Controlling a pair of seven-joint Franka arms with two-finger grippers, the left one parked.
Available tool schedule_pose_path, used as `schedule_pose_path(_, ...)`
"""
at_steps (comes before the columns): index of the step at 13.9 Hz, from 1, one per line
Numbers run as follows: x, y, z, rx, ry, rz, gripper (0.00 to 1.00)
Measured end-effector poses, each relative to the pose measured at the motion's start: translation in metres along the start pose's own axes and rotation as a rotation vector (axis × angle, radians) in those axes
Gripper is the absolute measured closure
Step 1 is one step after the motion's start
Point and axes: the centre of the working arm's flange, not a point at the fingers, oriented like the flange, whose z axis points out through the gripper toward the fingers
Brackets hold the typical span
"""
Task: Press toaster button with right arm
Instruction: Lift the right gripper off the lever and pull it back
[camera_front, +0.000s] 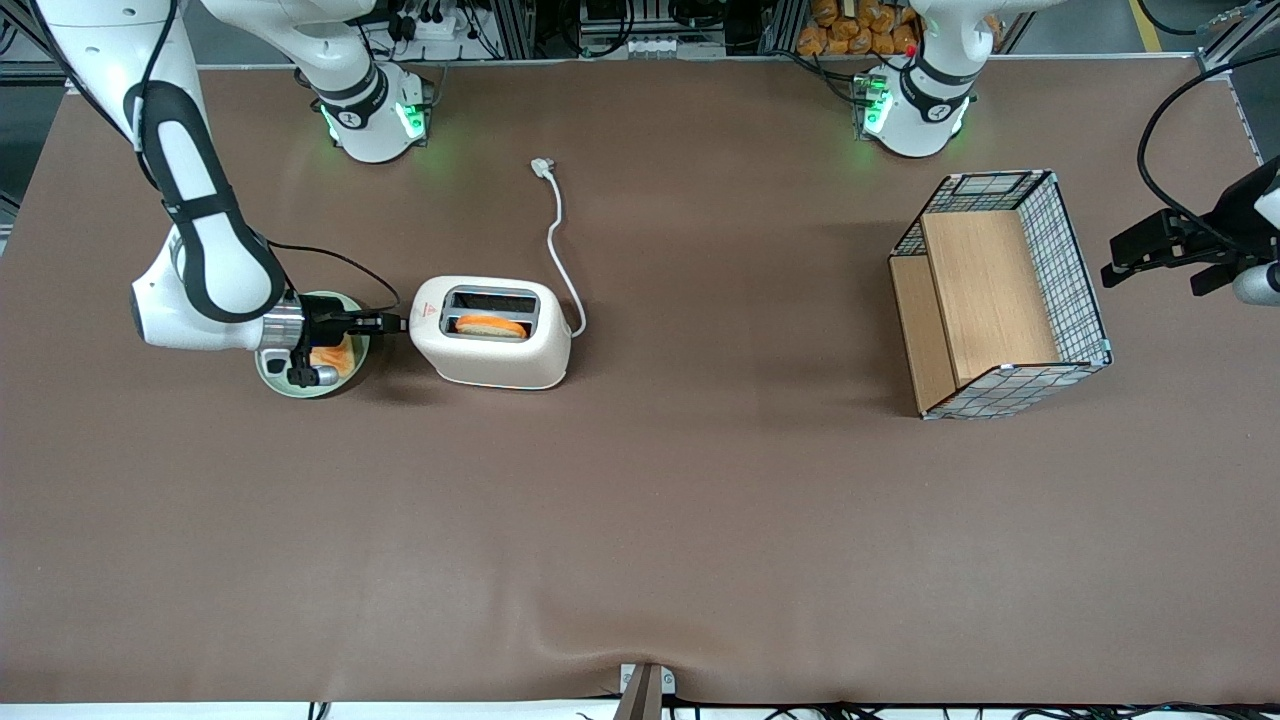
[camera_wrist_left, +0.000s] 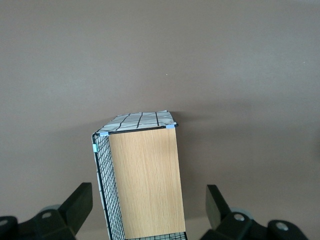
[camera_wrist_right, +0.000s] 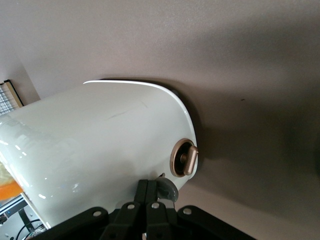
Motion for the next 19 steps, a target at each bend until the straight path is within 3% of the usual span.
schedule_pose_path(6, 0.009, -0.012, -0.017, 0.027, -0.023, 0.0, 0.99)
schedule_pose_path(13, 0.023, -0.062, -0.111, -0.095, -0.125, 0.044, 0.99)
schedule_pose_path(14, 0.023, -0.074, -0.127, -0.123, -0.128, 0.056, 0.95)
schedule_pose_path(19, 0.005, -0.139, -0.205, -0.315, -0.097, 0.04, 0.44)
